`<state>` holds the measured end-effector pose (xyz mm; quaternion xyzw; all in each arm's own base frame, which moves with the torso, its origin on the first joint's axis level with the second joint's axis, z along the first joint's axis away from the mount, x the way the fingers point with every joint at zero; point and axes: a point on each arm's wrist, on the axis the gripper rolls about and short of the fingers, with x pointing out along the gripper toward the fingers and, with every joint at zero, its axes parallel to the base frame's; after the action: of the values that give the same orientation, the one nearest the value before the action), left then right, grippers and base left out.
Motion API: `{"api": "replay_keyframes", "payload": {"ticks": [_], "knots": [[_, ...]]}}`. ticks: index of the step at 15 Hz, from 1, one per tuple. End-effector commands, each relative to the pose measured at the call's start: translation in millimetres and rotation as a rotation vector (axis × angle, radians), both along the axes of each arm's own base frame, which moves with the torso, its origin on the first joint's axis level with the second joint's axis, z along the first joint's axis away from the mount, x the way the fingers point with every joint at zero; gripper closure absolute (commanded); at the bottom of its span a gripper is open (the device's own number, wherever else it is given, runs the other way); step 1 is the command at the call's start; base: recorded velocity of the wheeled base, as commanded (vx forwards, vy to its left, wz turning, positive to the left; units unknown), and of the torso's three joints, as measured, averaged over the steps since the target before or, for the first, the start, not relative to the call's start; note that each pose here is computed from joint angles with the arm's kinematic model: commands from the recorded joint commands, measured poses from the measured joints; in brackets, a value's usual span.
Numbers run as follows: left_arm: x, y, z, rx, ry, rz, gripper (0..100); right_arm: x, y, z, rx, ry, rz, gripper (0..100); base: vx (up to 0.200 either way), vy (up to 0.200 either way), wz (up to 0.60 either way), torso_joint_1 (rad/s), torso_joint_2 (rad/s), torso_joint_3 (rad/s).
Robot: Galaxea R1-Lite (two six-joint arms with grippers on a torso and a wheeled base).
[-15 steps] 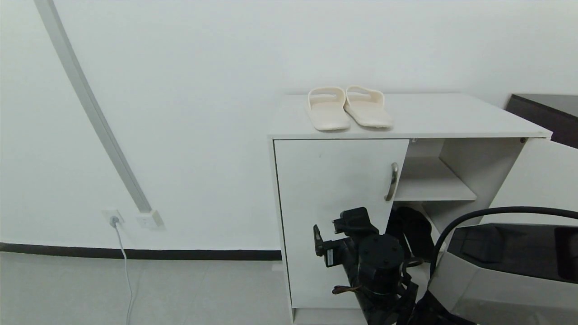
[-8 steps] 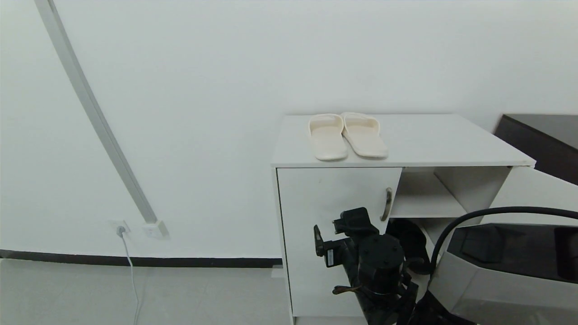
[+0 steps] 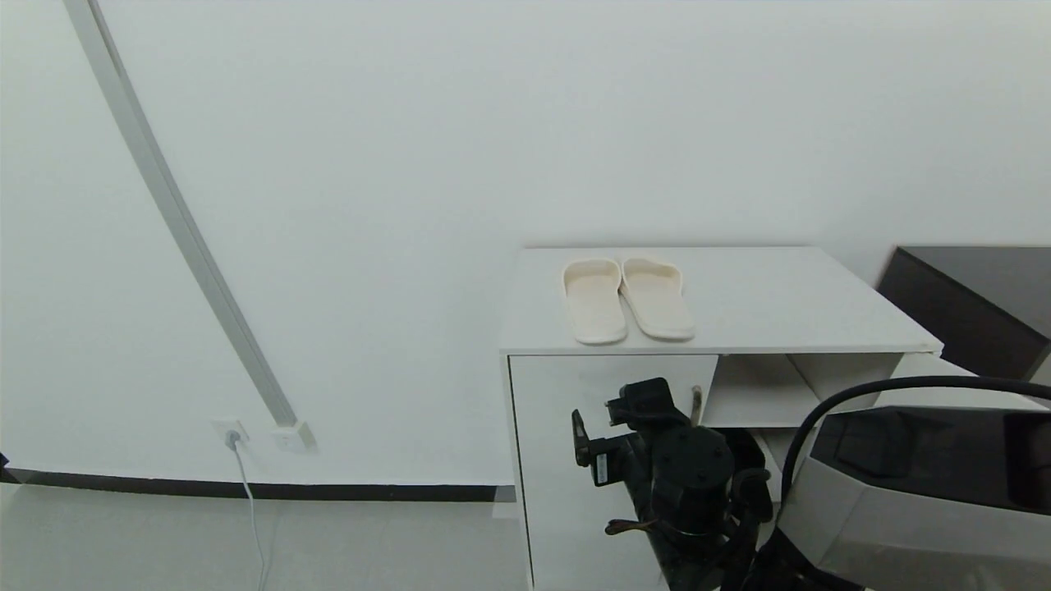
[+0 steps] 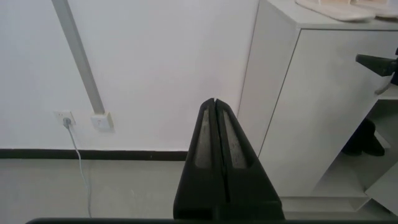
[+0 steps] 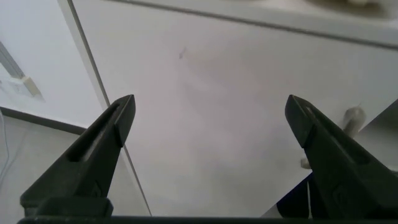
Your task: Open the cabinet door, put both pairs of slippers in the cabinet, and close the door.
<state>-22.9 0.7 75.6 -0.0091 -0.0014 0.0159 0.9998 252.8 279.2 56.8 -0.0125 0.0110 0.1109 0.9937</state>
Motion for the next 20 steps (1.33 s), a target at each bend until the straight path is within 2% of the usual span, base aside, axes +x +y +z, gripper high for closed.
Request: {"api": "replay_keyframes", "payload": {"ticks": [1,7,11,14,16,17,19,20], "knots": [[0,0.0,0.1,0.0,0.001,0.0,100,0,0,-2,-0.004,0.003,0.0,0,0.0,0.0,0.0,0.261,-0.57,-0.325],[0,0.0,0.1,0.0,0.001,0.0,100,4,-2,-4,-0.008,0.006,-0.012,0,0.0,0.0,0.0,0.239,-0.54,-0.304],[0,0.0,0.1,0.0,0.001,0.0,100,8,-5,-6,-0.014,0.003,-0.012,0,0.0,0.0,0.0,0.187,-0.38,-0.209],[0,0.0,0.1,0.0,0.001,0.0,100,10,-4,-3,-0.022,-0.025,-0.01,0,0.0,0.0,0.0,0.05,-0.12,-0.055],[0,0.0,0.1,0.0,0.001,0.0,100,27,-8,15,-0.028,-0.1,-0.042,0,0.0,0.0,0.0,0.0,0.0,0.0],[0,0.0,0.1,0.001,0.001,0.0,100,37,-9,27,-0.026,-0.099,-0.062,0,0.0,0.0,0.0,0.0,0.0,0.0],[0,0.0,0.1,0.004,0.001,-0.001,100,48,-15,49,-0.034,-0.049,-0.09,0,0.0,0.0,0.0,0.0,0.0,0.0],[0,-0.1,0.1,0.006,0.001,-0.003,100,50,-15,67,-0.002,0.003,-0.093,0,0.0,0.0,0.0,0.0,0.0,0.0]]}}
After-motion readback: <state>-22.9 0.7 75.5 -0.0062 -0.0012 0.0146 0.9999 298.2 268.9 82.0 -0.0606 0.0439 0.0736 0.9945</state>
